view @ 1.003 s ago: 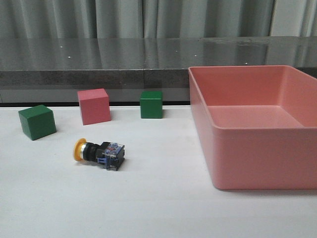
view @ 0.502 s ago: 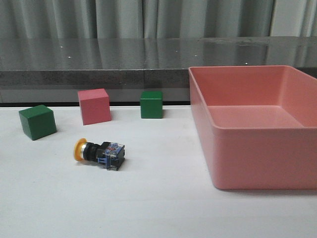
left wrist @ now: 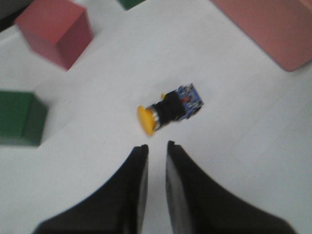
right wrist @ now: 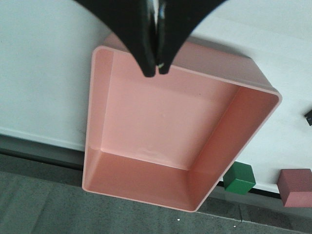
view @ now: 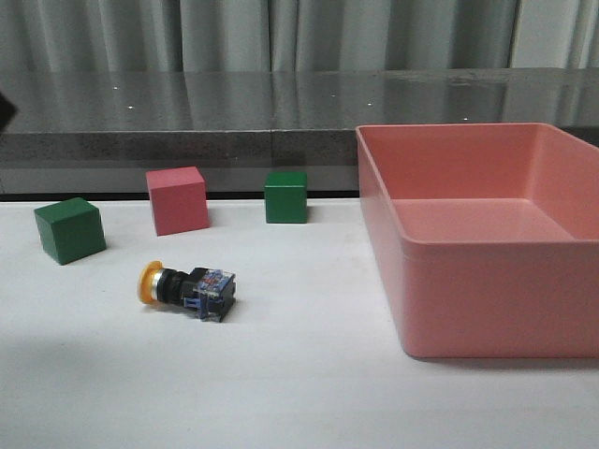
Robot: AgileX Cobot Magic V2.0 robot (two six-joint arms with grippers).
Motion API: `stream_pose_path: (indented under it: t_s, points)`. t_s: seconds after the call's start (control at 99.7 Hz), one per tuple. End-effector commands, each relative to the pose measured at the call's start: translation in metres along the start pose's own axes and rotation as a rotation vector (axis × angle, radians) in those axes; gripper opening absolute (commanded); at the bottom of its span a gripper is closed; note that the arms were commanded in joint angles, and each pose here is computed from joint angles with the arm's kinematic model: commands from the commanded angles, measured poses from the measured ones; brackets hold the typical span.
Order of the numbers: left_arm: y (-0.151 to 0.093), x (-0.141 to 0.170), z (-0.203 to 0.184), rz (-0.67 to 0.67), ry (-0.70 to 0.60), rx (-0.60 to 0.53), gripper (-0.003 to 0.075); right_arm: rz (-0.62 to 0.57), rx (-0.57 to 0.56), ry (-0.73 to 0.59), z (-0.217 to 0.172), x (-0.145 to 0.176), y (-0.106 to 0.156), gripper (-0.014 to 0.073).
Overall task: Place and stand button with both arms
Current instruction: 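Lower the left gripper and grasp the button's body from above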
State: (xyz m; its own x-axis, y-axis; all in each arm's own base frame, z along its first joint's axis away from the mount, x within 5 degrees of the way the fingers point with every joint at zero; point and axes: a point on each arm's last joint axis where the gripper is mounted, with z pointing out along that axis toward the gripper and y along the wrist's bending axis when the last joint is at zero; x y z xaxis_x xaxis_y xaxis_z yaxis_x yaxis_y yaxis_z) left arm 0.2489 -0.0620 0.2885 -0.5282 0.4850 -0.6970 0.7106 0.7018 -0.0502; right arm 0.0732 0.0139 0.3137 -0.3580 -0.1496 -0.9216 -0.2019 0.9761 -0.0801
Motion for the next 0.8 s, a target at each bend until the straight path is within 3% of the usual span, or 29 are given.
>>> stream_pose_path:
  t_s: [0.0,0.09,0.191,0.341,0.542,0.632,0.793]
  points:
    - [0.004,-0.022,0.006,0.074,-0.125,0.076,0.0300,-0.001,0.032,-0.084,-0.003,-0.013,-0.003,-0.0060]
    - [0.012,-0.025,0.024,0.148,-0.147,0.129,0.0516,-0.005,0.035,-0.083,-0.003,-0.013,-0.003,-0.0060]
    - [0.019,-0.021,0.041,0.262,-0.140,0.146,0.0635,-0.012,0.039,-0.082,-0.003,-0.012,-0.004,-0.0060]
    - [0.033,-0.014,0.062,0.341,-0.120,0.102,0.0639,-0.023,0.048,-0.082,-0.003,-0.012,-0.005,-0.0060]
    - [0.045,-0.008,0.077,0.306,-0.092,0.056,0.0639,-0.028,0.055,-0.096,-0.003,-0.014,-0.005,-0.0060]
    - [0.046,-0.007,0.084,0.292,-0.116,0.073,0.0639,-0.029,0.058,-0.102,-0.003,-0.014,-0.005,-0.0060]
    - [0.039,-0.004,0.099,0.487,-0.213,0.203,0.0639,-0.030,0.060,-0.108,-0.003,-0.015,-0.006,-0.0060]
